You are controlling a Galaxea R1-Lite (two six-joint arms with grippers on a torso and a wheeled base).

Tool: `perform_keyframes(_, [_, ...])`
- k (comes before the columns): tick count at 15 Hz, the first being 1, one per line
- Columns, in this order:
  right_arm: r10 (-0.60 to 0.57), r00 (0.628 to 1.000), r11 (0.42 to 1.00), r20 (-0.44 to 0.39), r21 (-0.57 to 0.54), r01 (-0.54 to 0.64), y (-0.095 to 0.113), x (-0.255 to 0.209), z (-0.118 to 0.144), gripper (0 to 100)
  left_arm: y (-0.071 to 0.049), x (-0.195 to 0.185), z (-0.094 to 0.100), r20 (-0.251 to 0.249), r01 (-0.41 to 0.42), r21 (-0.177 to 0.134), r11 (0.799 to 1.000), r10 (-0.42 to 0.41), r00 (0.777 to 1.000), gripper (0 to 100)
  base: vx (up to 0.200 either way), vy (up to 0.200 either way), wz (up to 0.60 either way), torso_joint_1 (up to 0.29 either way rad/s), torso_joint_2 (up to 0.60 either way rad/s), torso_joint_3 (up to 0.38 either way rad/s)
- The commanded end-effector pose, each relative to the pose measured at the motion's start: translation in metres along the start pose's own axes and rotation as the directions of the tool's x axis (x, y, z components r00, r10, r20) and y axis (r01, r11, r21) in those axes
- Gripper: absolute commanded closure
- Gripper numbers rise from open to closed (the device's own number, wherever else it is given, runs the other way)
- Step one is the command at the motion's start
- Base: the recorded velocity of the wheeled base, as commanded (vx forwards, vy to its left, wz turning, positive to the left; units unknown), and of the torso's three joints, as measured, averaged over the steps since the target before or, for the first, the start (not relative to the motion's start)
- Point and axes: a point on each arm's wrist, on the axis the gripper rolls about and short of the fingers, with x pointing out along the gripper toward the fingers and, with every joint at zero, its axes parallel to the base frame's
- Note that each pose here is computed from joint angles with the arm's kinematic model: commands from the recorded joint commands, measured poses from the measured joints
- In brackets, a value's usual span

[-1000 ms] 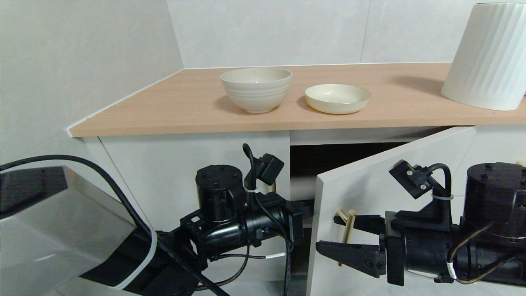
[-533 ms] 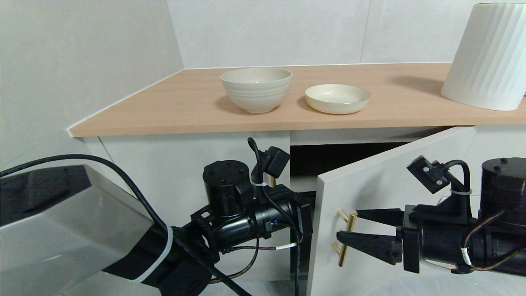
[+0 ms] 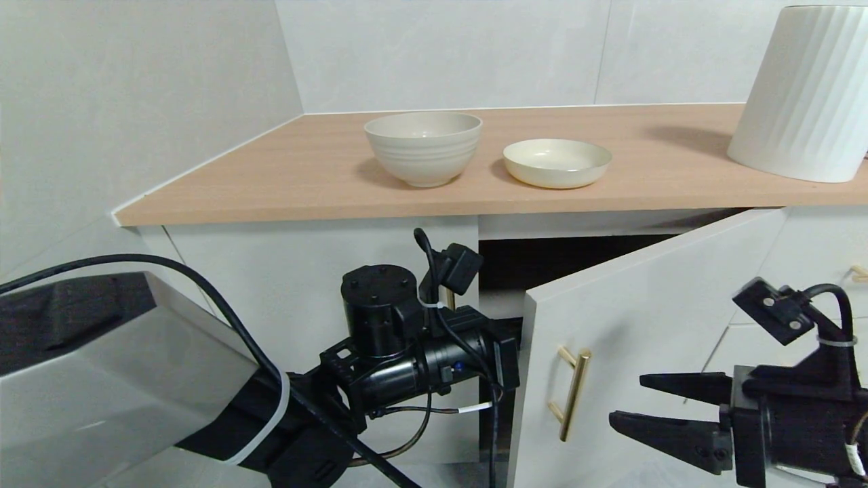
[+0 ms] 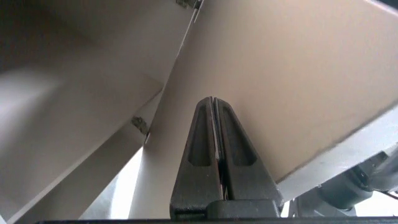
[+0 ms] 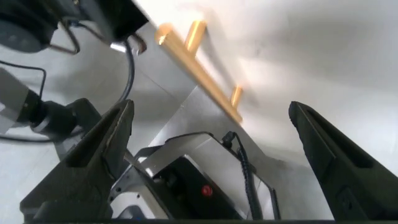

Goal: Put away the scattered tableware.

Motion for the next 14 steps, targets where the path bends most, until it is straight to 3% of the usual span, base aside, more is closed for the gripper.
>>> perform_keyframes(1, [0.013, 0.999, 1.000, 0.040, -0.018, -0.013, 0.008, -0.019, -0.003, 0, 0.000, 0.001, 0.001, 0.000, -0.001, 0.004, 1.000, 0.001, 1.000, 100, 0.000, 0.000, 0.00, 0.000, 0.00, 0.000])
perform_keyframes(2, [0.010, 0.999, 1.000, 0.033, -0.014, -0.010, 0.008, -0.021, -0.004, 0, 0.001, 0.001, 0.000, -0.010, -0.005, 0.003, 1.000, 0.005, 1.000, 100, 0.000, 0.000, 0.00, 0.000, 0.00, 0.000])
perform_keyframes(5, [0.011, 0.999, 1.000, 0.031, -0.014, -0.011, 0.009, -0.022, -0.005, 0, 0.003, 0.004, -0.010, -0.042, -0.043, 0.080, 0.996, 0.047, 0.998, 100, 0.000, 0.000, 0.00, 0.000, 0.00, 0.000])
perform_keyframes(6, [0.011, 0.999, 1.000, 0.030, -0.014, -0.011, 0.009, -0.022, -0.005, 0, 0.003, 0.004, -0.011, -0.045, -0.047, 0.092, 0.995, 0.051, 0.998, 100, 0.000, 0.000, 0.00, 0.000, 0.00, 0.000])
perform_keyframes(14, [0.012, 1.000, 1.000, 0.028, -0.015, -0.012, 0.008, -0.022, -0.005, 0, 0.002, 0.006, -0.011, -0.039, -0.052, 0.096, 0.994, 0.056, 0.998, 100, -0.150, 0.000, 0.00, 0.001, 0.00, 0.004])
